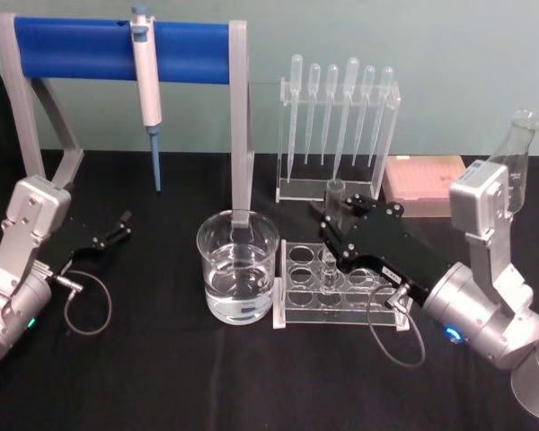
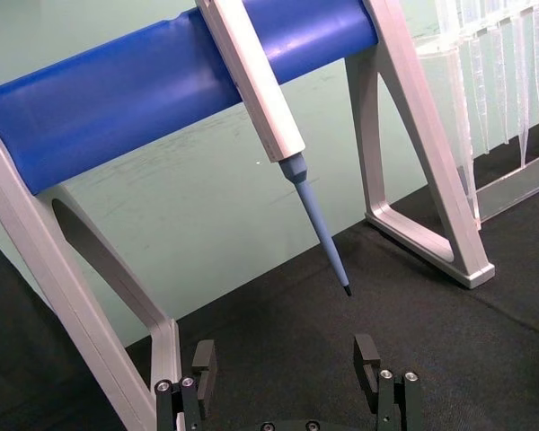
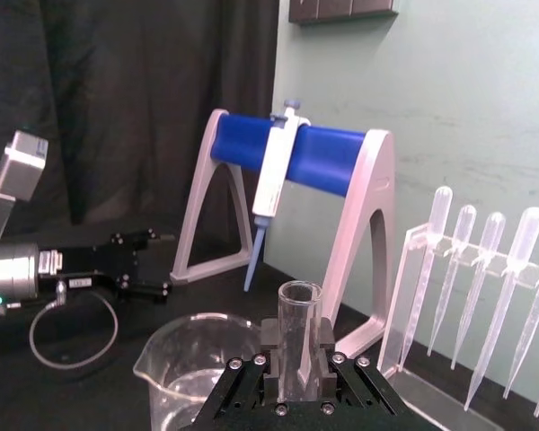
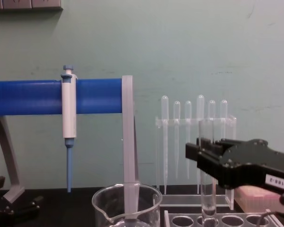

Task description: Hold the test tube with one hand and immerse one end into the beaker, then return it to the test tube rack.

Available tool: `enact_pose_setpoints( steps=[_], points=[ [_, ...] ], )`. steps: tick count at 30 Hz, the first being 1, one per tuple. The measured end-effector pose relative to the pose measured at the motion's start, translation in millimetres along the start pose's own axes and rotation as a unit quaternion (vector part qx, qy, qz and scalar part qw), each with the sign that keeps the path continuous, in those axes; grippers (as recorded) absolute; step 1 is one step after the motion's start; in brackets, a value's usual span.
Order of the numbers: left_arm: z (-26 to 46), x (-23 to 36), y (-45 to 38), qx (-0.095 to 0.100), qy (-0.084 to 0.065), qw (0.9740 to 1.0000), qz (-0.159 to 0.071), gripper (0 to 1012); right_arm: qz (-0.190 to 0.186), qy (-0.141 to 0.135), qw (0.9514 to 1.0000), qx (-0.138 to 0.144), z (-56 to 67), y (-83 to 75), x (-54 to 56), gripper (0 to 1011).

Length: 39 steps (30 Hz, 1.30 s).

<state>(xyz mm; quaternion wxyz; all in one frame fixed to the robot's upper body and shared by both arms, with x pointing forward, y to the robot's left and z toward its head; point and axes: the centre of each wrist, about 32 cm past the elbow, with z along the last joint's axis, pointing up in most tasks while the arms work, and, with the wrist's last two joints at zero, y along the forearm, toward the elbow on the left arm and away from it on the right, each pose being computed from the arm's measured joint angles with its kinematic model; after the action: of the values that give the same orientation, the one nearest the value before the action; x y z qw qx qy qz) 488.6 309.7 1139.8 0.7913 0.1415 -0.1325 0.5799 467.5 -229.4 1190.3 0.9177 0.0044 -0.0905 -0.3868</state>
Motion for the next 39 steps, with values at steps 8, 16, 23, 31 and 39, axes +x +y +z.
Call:
enact_pose_setpoints(
  steps=[8,16,23,31,39],
  points=[
    [0.0,0.0,0.0,0.0,0.0,1.0,0.0,1000,0.004,-0.005,0.9999,-0.014,-9.4,1.1,1.5,226],
    [0.0,0.0,0.0,0.0,0.0,1.0,0.0,1000,0.017,-0.014,0.9991,-0.035,-12.9,4.4,3.9,253],
    [0.0,0.0,0.0,0.0,0.0,1.0,0.0,1000,0.022,-0.013,0.9982,-0.054,-11.5,2.1,3.2,456],
    [0.0,0.0,0.0,0.0,0.0,1.0,0.0,1000,0.003,-0.004,0.9977,-0.068,-0.1,-29.9,-15.4,705],
    [0.0,0.0,0.0,0.0,0.0,1.0,0.0,1000,-0.072,0.002,0.9944,-0.078,6.7,-79.3,-25.3,935]
  ],
)
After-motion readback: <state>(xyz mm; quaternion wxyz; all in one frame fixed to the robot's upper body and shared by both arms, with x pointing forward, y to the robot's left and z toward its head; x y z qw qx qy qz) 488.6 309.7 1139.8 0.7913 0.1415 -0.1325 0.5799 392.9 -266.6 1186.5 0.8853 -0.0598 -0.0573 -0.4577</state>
